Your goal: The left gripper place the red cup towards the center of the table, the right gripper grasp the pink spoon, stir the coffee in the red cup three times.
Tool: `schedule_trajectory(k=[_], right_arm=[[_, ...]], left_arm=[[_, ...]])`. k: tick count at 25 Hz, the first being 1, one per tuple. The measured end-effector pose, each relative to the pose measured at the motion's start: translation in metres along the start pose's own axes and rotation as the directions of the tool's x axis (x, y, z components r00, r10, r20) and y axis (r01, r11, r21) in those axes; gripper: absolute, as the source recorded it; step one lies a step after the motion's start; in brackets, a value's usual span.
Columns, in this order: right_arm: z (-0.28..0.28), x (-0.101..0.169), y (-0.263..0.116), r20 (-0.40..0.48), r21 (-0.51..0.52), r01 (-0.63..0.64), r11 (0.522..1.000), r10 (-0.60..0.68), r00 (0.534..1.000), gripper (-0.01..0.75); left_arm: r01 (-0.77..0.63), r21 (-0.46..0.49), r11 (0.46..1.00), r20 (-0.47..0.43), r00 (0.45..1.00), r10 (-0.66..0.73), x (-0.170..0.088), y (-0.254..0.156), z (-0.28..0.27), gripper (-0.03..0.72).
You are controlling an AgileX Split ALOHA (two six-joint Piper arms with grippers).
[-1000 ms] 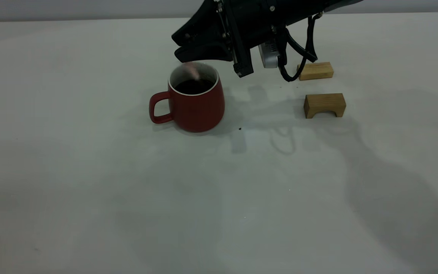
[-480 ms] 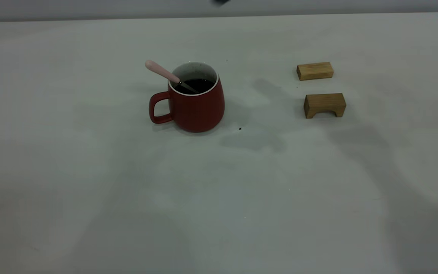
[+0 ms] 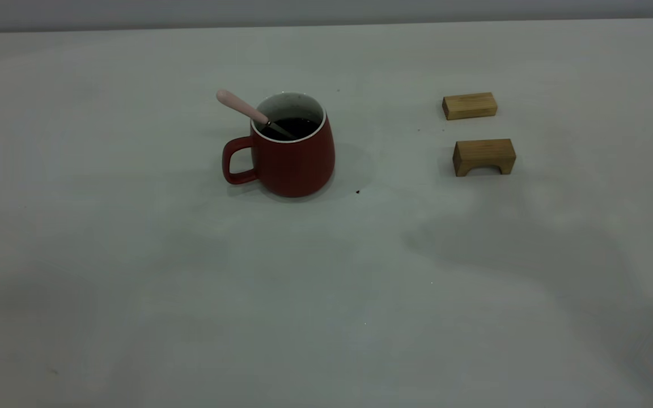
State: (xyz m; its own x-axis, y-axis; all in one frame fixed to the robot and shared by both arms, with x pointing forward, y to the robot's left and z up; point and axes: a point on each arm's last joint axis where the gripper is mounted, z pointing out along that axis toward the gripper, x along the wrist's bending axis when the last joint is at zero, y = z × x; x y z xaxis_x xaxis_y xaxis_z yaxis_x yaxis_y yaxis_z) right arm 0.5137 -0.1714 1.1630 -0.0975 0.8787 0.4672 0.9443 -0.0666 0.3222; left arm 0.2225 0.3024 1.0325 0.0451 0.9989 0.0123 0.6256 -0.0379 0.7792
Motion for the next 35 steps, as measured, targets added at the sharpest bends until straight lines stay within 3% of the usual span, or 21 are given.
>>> schedule_trajectory(k=[4,9,14,19,29,35], right_arm=[[-0.046,-0.013,-0.050,0.085,-0.083,0.181,0.980,-0.174,0.981,0.311],[-0.073,-0.050,-0.136,0.191,-0.113,0.354,0.929,-0.329,0.925,0.252],[-0.081,-0.090,-0.212,0.291,-0.215,0.393,0.894,-0.326,0.900,0.237],[-0.069,-0.118,-0.264,0.387,-0.319,0.396,0.861,-0.264,0.884,0.237],[-0.042,-0.139,-0.292,0.453,-0.454,0.399,0.797,-0.180,0.873,0.237],[-0.042,-0.139,-0.294,0.454,-0.466,0.403,0.788,-0.178,0.873,0.237]], left_arm=[[0.000,0.000,1.000,0.000,1.000,0.000,0.000,0.000,0.000,0.247],[0.000,0.000,1.000,0.000,1.000,0.000,0.000,0.000,0.000,0.247],[0.000,0.000,1.000,0.000,1.000,0.000,0.000,0.000,0.000,0.247],[0.000,0.000,1.000,0.000,1.000,0.000,0.000,0.000,0.000,0.247],[0.000,0.000,1.000,0.000,1.000,0.000,0.000,0.000,0.000,0.247],[0.000,0.000,1.000,0.000,1.000,0.000,0.000,0.000,0.000,0.247]])
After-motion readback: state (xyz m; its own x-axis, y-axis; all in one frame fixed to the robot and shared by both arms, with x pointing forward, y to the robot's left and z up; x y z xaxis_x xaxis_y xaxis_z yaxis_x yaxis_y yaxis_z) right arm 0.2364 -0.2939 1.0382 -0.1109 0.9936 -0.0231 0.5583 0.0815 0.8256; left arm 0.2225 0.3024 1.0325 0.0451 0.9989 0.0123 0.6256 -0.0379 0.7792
